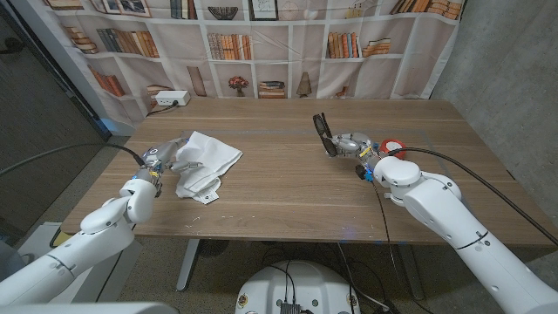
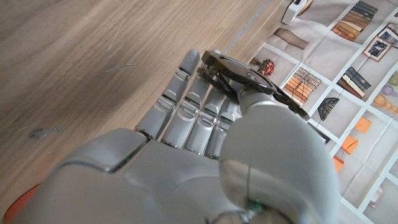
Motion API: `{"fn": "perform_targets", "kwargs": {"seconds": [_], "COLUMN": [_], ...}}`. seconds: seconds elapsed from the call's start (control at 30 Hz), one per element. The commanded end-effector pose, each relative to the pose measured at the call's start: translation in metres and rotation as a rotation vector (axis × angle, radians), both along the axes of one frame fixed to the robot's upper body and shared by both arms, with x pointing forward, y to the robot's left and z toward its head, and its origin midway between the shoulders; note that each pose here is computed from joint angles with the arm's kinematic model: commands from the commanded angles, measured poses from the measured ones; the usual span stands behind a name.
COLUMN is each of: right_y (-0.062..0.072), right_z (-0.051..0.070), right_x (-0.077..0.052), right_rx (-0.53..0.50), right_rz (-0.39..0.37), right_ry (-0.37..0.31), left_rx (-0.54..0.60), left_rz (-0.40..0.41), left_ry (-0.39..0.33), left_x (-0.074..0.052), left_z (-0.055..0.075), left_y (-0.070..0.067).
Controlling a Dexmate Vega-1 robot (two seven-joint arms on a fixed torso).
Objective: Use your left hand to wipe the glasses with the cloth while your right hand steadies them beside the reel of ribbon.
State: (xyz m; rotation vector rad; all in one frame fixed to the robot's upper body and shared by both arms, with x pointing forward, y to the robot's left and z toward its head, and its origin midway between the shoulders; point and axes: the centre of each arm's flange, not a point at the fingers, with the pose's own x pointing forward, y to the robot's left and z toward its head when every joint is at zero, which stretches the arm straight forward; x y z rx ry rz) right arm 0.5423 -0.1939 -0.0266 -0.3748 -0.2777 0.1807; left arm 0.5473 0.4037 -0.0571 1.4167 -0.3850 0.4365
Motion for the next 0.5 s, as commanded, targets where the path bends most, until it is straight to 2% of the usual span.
{"fn": "perform_targets", "kwargs": {"seconds": [0.03,0.3,0.5], "right_y": [0.0,-0.001,0.001], "right_z": [0.001,0.0,0.001], "right_x": [0.001,0.0,-0.001], "right_rx": [-0.006,-0.004,-0.014], "right_rz": [0.012,0.004,0.004], "right_ry": [0.003,0.008,0.009], "left_rx": [0.097,0.011,0.016], "left_rz": [0.058,0.018,0.015], "left_ry": [0.094,0.126,0.148], "left_x": [0.006,0.015,0.024], "left_z": [0.002,-0.011,-0.021], "left_y": [-0.003,-0.004,-0.009]}}
